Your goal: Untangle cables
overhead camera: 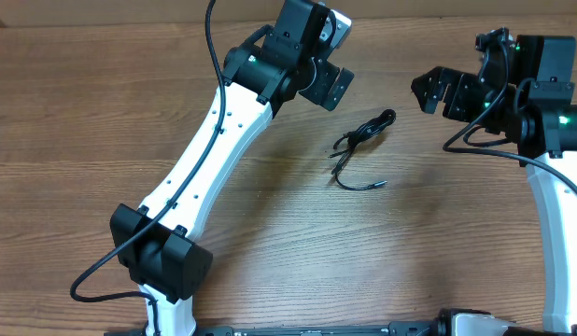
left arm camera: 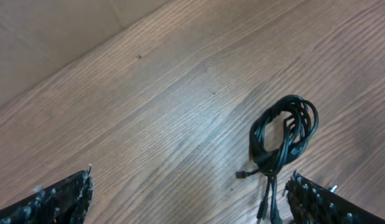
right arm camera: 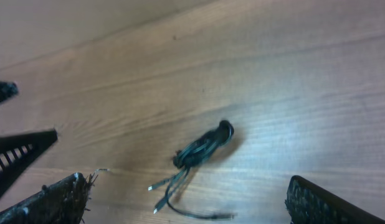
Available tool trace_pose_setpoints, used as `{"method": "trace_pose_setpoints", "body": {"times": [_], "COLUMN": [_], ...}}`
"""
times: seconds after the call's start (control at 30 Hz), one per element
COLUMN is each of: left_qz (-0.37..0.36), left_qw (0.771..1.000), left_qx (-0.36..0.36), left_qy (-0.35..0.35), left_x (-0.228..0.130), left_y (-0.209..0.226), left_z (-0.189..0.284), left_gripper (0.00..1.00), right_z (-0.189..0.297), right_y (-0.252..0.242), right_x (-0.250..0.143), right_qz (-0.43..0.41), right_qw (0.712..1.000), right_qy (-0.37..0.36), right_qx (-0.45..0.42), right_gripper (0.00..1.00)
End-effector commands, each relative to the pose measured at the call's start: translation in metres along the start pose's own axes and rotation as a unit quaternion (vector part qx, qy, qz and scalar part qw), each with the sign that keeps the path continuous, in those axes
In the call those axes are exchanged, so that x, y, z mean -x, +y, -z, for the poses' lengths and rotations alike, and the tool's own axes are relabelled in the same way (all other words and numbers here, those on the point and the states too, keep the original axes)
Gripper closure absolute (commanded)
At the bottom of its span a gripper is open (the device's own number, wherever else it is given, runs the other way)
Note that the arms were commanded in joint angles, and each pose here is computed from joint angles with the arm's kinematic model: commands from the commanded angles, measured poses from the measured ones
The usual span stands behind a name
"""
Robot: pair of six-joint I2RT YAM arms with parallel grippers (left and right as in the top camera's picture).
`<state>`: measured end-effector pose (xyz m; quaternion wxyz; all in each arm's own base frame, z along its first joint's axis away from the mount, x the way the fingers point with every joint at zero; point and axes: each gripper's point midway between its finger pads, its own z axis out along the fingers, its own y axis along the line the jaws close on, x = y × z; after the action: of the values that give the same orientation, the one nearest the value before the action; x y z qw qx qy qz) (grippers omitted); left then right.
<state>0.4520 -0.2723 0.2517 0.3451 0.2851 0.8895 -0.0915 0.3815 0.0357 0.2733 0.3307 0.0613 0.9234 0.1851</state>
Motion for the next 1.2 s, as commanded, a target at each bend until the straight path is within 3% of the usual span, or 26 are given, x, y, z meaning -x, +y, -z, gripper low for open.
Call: {"method": "trace_pose_setpoints", "body": {"times": [0.0,0.3,0.5,0.83,1.17], "left_qz": [0.008,0.018,0.020,0.050,0.054], "left_qw": [0.999,0.999,0.999,0.998,0.998], "left_qx": [0.022,0.019,-0.020,-0.029,-0.028], "left_qy": [-0.039,-0.046,-0.034,0.010,-0.012], "left_x": [0.018,0.022,0.014,-0.025,-0.019], "left_y": [0.009,0.008,-0.005,-0.013,-0.012], "left_z": [0.029,0.035,0.030,-0.009,-0.017], "left_gripper": [0.00,0.01,0.00,0.01,0.01], "right_z": [0.012,-0.005,-0.033,-0.056,-0.082], "right_y": [0.002,0.001,-0.001,-0.014,-0.024], "right_x": [0.002,-0.029,-0.038,-0.047,-0.069], "right_qz": [-0.016,-0.085,-0.108,-0.170,-0.210], "right_qw": [1.000,0.994,0.988,0.978,0.966], "right_qy": [-0.005,0.068,0.105,0.115,0.140], "right_qx": [-0.006,-0.015,-0.020,-0.043,-0.045], "right_gripper": [0.00,0.00,0.00,0.00,0.00]}}
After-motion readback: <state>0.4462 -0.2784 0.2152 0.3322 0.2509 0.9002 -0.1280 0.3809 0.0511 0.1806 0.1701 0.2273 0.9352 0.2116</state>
